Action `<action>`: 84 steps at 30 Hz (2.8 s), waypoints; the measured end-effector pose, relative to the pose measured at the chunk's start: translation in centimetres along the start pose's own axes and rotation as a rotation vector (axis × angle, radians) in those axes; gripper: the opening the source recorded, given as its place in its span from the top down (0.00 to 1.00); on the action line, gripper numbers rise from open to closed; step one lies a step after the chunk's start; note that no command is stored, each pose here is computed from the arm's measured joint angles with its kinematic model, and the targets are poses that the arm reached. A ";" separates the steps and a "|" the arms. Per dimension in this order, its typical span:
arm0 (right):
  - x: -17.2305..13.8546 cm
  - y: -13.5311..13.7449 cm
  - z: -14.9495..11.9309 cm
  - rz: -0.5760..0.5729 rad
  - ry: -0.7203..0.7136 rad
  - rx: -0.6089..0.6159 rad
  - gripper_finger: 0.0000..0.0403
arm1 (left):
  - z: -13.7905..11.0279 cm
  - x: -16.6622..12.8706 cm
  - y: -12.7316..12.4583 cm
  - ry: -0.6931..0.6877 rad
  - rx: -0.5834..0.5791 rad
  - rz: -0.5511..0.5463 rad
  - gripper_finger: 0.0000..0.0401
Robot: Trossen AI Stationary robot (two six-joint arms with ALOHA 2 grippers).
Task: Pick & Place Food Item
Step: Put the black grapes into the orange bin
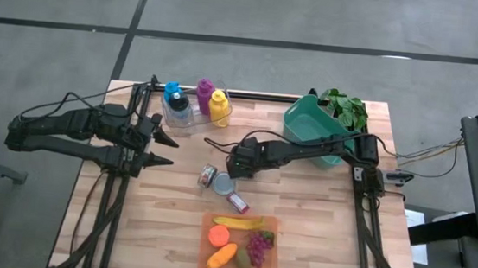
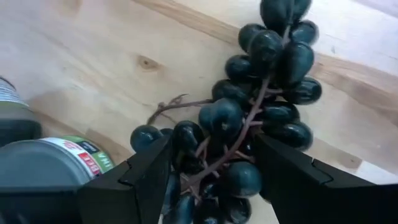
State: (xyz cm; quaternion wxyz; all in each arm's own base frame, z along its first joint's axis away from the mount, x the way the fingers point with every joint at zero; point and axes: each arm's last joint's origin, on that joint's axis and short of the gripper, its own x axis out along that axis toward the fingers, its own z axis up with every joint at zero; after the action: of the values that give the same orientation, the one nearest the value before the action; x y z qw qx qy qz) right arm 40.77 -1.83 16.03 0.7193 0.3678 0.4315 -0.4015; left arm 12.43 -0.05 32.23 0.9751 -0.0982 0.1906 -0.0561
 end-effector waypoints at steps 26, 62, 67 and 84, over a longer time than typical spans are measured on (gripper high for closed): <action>1.4 -0.3 0.2 -0.021 0.026 -0.005 0.57 | 0.0 0.0 0.0 0.000 0.000 0.000 0.31; -1.5 -0.3 1.3 0.029 -0.043 -0.052 0.92 | 0.0 0.0 0.0 -0.001 0.000 0.000 0.31; -3.7 -0.4 2.0 0.057 -0.086 -0.088 0.92 | 0.0 0.0 0.0 -0.001 0.000 0.000 0.31; -14.9 -2.2 3.1 0.229 -0.265 -0.363 0.92 | 0.0 0.0 0.0 -0.001 0.000 0.000 0.31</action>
State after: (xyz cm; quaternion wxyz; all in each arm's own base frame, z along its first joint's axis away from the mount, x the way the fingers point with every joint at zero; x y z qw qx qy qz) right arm 35.23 -1.54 30.37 0.8646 0.2234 0.3540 -0.2781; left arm 12.43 -0.05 32.24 0.9752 -0.0982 0.1901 -0.0563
